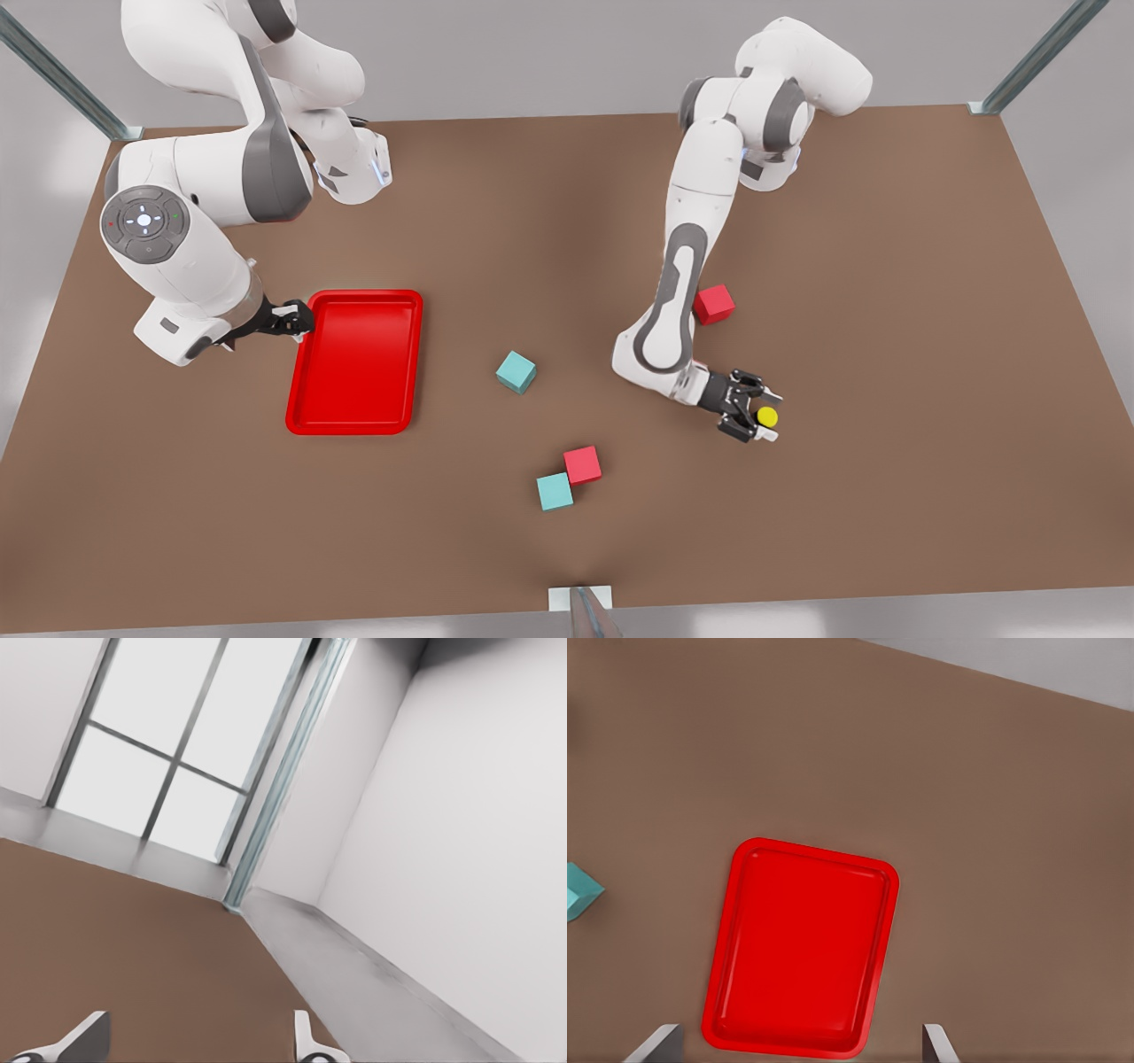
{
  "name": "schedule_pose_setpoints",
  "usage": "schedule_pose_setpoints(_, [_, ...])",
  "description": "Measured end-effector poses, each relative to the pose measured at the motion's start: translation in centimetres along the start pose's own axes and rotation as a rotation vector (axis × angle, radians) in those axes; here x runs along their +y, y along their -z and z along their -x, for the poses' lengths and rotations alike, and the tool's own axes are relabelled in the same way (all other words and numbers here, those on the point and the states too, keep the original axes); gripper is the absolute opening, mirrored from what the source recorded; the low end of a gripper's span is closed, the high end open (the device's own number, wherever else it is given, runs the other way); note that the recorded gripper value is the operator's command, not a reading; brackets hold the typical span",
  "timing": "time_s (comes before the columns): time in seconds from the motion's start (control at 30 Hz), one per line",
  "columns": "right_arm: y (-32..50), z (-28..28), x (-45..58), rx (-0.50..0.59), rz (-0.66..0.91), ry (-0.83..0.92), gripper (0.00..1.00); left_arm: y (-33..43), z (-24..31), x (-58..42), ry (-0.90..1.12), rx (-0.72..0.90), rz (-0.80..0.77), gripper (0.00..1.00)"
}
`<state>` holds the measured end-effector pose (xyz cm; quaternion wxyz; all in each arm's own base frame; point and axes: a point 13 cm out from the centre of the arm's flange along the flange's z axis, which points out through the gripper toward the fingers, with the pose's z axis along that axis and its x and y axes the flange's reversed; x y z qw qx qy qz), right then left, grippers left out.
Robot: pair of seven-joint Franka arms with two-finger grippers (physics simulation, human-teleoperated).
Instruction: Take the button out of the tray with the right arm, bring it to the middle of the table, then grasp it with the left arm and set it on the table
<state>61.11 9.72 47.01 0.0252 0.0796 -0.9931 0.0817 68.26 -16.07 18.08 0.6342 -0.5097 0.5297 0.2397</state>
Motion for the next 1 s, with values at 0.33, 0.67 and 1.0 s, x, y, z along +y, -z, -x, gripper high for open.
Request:
schedule_pose_setpoints(0.33, [0.0,0.0,0.2,0.0,0.002,0.003,1.0,4.4,29.9,-4.3,-0.188,1.323,0.516,1.0])
schedule_pose_setpoints(0.67, [0.1,-0.1,1.2,0.001,0.033,0.011,1.0,6.6,34.3,2.2,-0.863,1.515,-0.041,1.0])
schedule_pose_setpoints(1.0, [-0.1,-0.2,1.1,0.01,0.106,-0.013,1.0,6.4,33.2,2.2,-1.222,1.54,-0.385,1.0])
